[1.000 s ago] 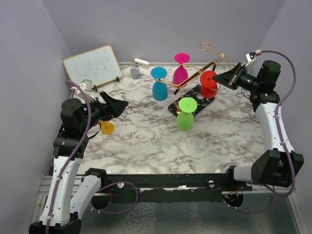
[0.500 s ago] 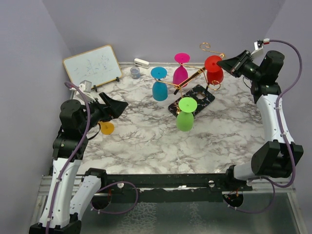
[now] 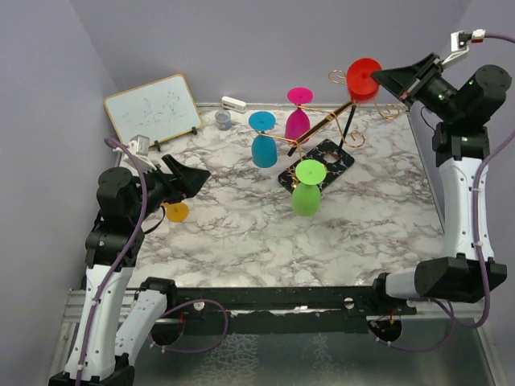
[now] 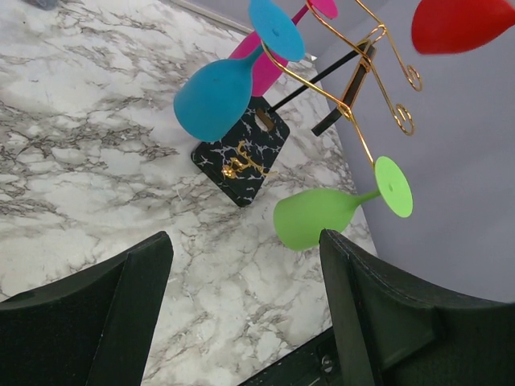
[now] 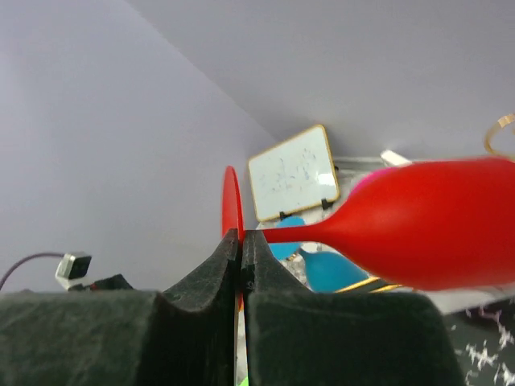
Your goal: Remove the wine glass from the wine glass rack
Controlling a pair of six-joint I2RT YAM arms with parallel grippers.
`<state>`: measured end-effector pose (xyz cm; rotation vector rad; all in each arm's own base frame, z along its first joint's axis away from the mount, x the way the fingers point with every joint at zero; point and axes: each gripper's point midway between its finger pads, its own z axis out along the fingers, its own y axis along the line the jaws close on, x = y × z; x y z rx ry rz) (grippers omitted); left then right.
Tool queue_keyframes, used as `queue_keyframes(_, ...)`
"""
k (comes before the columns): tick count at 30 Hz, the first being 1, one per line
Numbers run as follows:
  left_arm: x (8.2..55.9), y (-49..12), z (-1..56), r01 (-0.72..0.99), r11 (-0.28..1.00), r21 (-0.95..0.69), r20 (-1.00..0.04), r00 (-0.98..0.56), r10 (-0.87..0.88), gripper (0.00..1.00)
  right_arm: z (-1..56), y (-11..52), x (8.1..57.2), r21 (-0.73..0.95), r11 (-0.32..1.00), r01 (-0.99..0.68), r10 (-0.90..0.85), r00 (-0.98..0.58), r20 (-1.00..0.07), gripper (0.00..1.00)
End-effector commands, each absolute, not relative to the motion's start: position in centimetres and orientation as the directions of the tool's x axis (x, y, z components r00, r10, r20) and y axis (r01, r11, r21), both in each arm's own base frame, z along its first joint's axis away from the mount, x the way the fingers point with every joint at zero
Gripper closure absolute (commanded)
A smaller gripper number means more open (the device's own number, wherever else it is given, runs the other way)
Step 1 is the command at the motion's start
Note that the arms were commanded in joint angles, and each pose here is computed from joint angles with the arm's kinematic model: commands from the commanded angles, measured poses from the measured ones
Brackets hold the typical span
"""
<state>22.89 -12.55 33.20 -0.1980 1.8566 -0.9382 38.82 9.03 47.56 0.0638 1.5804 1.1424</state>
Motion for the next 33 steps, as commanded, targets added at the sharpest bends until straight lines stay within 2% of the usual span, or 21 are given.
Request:
queue_keyframes(1, 22.2, -12.4, 35.6, 0.298, 0.669, -0.68, -0.722, -0.432, -0.541, 0.24, 56.8, 12.2, 30.8, 0.425, 0.458, -0.781, 0.464, -0.197, -0.864, 0.99)
queue_keyframes(4, 21.6, -12.4, 36.3, 0.307, 0.663, -0.683, -0.722, -0.42, -0.55, 0.24, 59.6, 14.9, 27.0, 0.213, 0.443, -0.871, 0.37, -0.04, -0.928, 0.99)
queue_keyframes(7, 20.9, -12.1, 36.8, 0.304, 0.668, -0.68, -0.726, -0.408, -0.554, 0.24, 60.5, 17.2, 24.6, 0.113, 0.399, -0.91, 0.311, 0.019, -0.95, 0.99)
queue_keyframes(14, 17.9, -10.9, 38.9, 0.285, 0.644, -0.71, -0.703, -0.345, -0.622, 0.24, 59.5, 21.1, 22.3, -0.001, 0.285, -0.959, 0.231, 0.069, -0.97, 0.99)
queue_keyframes(18, 15.6, -10.5, 41.0, 0.313, 0.6, -0.736, -0.676, -0.295, -0.676, 0.26, 58.0, 25.6, 22.5, -0.031, 0.238, -0.971, 0.161, 0.071, -0.984, 0.99)
queue_keyframes(26, 12.4, -8.7, 42.6, 0.262, 0.637, -0.725, -0.689, -0.246, -0.682, 0.25, 54.1, 34.6, 23.4, -0.148, 0.28, -0.948, 0.039, 0.166, -0.985, 0.99)
queue_keyframes(33, 10.1, -8.5, 42.9, 0.239, 0.547, -0.802, -0.595, -0.251, -0.764, 0.2, 49.7, 37.5, 22.1, -0.287, 0.41, -0.866, 0.066, 0.342, -0.938, 0.99)
